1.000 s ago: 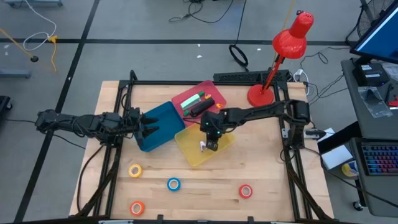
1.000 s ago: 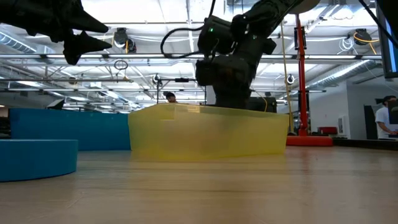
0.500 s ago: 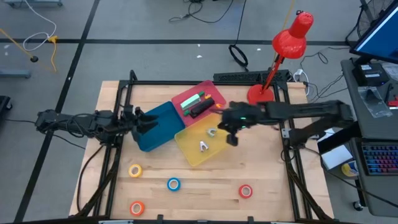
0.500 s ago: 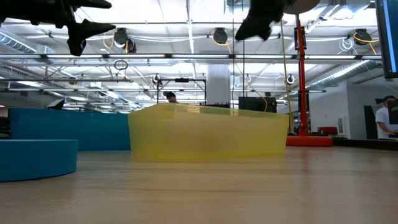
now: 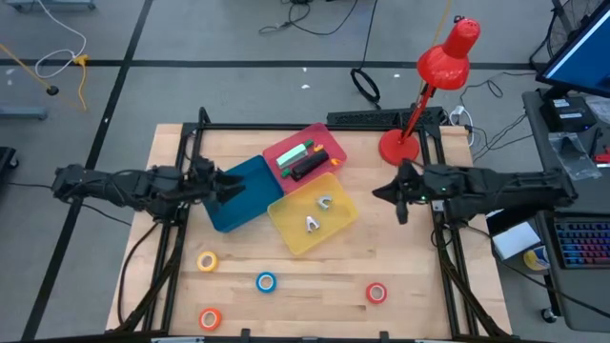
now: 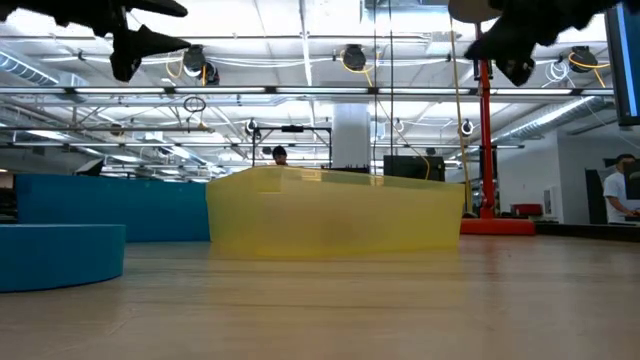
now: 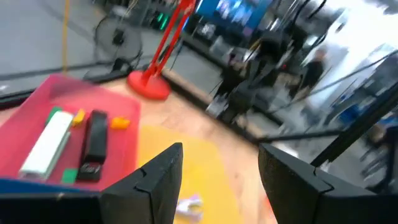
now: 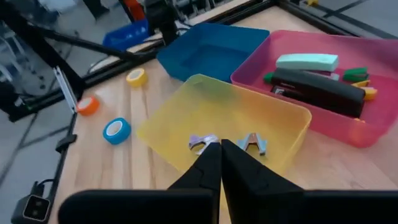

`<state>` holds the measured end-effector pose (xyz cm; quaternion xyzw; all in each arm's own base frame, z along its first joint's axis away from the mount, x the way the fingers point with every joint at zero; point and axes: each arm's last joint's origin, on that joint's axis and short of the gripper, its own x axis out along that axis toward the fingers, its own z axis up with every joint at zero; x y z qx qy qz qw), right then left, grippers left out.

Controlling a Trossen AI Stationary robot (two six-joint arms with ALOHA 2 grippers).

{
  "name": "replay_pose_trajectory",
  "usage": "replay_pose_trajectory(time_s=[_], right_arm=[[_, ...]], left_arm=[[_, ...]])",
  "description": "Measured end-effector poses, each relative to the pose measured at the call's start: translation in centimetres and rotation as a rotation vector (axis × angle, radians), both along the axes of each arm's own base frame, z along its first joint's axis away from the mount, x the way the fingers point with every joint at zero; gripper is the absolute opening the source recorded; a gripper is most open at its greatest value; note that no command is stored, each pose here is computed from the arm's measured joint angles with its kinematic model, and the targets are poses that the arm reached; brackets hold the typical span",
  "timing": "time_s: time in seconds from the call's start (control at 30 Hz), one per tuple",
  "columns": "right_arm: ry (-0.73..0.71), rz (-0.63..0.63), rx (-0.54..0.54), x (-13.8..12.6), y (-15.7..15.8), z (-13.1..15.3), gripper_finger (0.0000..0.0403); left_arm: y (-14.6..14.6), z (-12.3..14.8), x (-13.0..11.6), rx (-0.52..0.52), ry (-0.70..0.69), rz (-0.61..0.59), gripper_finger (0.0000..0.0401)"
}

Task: Pick and place Stapler, Stapler remover, tape
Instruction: Put the yellow tape into the blue bin

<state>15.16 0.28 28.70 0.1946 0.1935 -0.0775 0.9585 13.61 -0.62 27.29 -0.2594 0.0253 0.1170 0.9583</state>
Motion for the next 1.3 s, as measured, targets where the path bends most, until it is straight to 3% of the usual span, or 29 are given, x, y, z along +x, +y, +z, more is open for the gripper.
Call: replay_pose_trajectory(time_s=[0.33, 0.7, 0.93, 1.07, 1.3], right_arm=[[-0.111, -0.027, 0.032, -4.3, -0.2, -3.0, 0.0001], [-0.230, -0.029, 0.018, -6.9, -0.3, -4.5, 0.0001], [-0.280, -0.034, 0.038, -7.2, -0.4, -5.7, 0.0001], [-0.327, -0.033, 0.041, -7.0, -0.3, -6.0, 0.0001], [-0.321, -0.032, 0.036, -6.8, -0.3, -6.4, 0.0001]], left_arm=[[-0.8, 3.7, 3.4, -0.106, 0.407, -0.020, 0.0209], [-3.5, 3.9, 4.9, -0.448, 0.842, -0.061, 0.0209], [-5.6, 2.3, 4.0, -0.645, 1.101, 0.093, 0.0209], [-6.6, 1.5, 4.1, -0.637, 1.169, 0.127, 0.0209], [-8.3, 0.3, 4.5, -0.494, 1.249, 0.094, 0.0209]])
